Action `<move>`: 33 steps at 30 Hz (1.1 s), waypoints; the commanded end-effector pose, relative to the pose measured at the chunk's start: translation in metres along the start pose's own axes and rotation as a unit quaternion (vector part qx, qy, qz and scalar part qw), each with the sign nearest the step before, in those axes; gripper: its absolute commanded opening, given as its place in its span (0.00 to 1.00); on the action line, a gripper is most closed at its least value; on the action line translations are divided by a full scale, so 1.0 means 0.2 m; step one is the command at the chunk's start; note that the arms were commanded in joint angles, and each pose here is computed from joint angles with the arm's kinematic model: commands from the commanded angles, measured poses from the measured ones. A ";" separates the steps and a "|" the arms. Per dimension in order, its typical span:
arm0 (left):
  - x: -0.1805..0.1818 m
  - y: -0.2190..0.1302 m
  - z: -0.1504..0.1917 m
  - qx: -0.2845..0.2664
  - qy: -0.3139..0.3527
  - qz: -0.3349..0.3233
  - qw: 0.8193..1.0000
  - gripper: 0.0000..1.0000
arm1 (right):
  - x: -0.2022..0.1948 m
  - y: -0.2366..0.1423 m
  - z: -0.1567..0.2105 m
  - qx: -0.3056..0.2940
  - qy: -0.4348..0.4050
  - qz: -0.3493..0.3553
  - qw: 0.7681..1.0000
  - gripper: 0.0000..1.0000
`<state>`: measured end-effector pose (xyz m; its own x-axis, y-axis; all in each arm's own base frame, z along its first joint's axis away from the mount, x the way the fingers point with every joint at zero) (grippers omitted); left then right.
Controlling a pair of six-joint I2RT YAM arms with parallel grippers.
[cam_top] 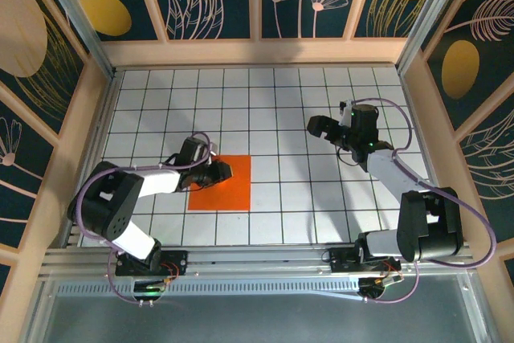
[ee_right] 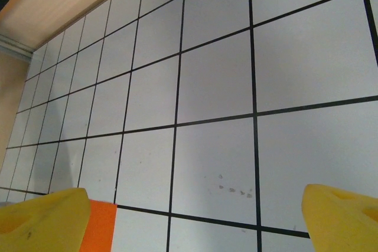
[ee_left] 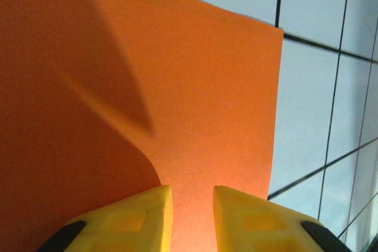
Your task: Fold a paper plane with a square sheet of paper (fold left side to right side)
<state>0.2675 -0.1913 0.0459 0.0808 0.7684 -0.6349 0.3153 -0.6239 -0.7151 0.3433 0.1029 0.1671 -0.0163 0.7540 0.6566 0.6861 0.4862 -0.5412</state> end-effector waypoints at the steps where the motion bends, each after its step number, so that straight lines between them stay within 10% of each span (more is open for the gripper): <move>1: 0.04 0.10 0.01 0.013 -0.026 -0.024 0.999 0.24 | 0.04 -0.04 -0.06 -0.021 -0.020 0.002 1.000 0.93; 21: -0.27 0.58 -0.28 0.002 -0.016 0.012 1.000 0.18 | -0.02 -0.06 -0.05 -0.029 -0.019 0.029 0.999 0.93; 33: -0.42 0.51 -0.36 -0.017 0.012 0.045 0.999 0.29 | -0.01 -0.05 -0.04 -0.025 -0.015 0.024 0.999 0.91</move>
<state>0.3688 -0.3140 0.0509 0.1537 0.6892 -0.7081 0.3542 -0.7074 -0.6116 0.3432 0.0953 0.1703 -0.0039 0.7843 0.6204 0.7124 0.4375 -0.5486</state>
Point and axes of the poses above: each hand's point on the last joint's axis, 136 mm out from that joint toward the fingers, its own y axis out along the fingers, its own x axis along the line the jaws close on, z = x × y, the point moved 4 cm from there along -y, back along the fingers, and after that the axes turned 8 degrees about y, right-handed, at the moved point
